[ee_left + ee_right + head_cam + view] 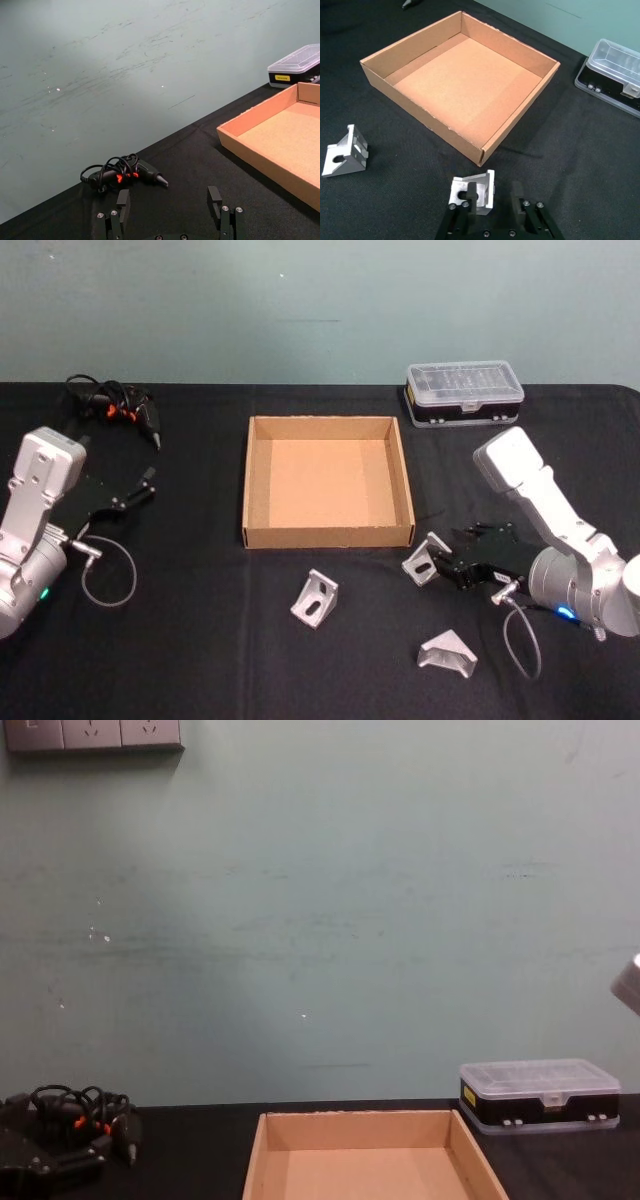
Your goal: Use one hand to pick up the angle iron from the table and place it into the box.
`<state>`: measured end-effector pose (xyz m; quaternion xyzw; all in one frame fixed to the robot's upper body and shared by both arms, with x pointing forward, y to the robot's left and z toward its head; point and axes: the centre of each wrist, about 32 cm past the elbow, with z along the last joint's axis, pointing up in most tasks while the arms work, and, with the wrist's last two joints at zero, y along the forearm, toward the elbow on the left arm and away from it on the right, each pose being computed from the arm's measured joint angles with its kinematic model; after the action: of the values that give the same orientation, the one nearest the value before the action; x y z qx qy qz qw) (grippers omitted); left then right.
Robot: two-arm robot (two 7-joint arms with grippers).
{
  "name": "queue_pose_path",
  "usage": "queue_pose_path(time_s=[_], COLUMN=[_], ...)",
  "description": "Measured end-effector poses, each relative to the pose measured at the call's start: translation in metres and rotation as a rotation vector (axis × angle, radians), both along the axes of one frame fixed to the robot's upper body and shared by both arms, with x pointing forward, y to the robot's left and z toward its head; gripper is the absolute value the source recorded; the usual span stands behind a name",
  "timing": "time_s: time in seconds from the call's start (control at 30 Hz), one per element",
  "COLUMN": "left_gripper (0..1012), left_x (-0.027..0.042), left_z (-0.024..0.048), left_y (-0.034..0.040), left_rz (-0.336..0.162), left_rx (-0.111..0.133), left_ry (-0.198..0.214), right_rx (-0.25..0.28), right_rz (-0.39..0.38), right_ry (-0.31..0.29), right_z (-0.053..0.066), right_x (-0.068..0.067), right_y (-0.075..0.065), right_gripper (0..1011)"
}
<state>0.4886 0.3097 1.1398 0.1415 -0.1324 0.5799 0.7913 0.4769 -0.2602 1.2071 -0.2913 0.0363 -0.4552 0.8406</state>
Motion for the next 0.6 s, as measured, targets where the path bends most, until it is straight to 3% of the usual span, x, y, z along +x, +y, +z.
queue_pose_path(time_s=[0.33, 0.47, 0.6], left_gripper=[1011, 1011, 1011], left_x=[0.0, 0.0, 0.0], left_z=[0.0, 0.0, 0.0], left_y=[0.0, 0.0, 0.0], left_rz=[0.0, 0.0, 0.0], left_rx=[0.0, 0.0, 0.0], left_ry=[0.0, 0.0, 0.0], right_rx=[0.0, 0.0, 0.0], right_rz=[0.0, 0.0, 0.0], right_ry=[0.0, 0.0, 0.0], right_z=[0.0, 0.0, 0.0], right_x=[0.0, 0.0, 0.0], right_y=[0.0, 0.0, 0.0], right_gripper=[134, 53, 39])
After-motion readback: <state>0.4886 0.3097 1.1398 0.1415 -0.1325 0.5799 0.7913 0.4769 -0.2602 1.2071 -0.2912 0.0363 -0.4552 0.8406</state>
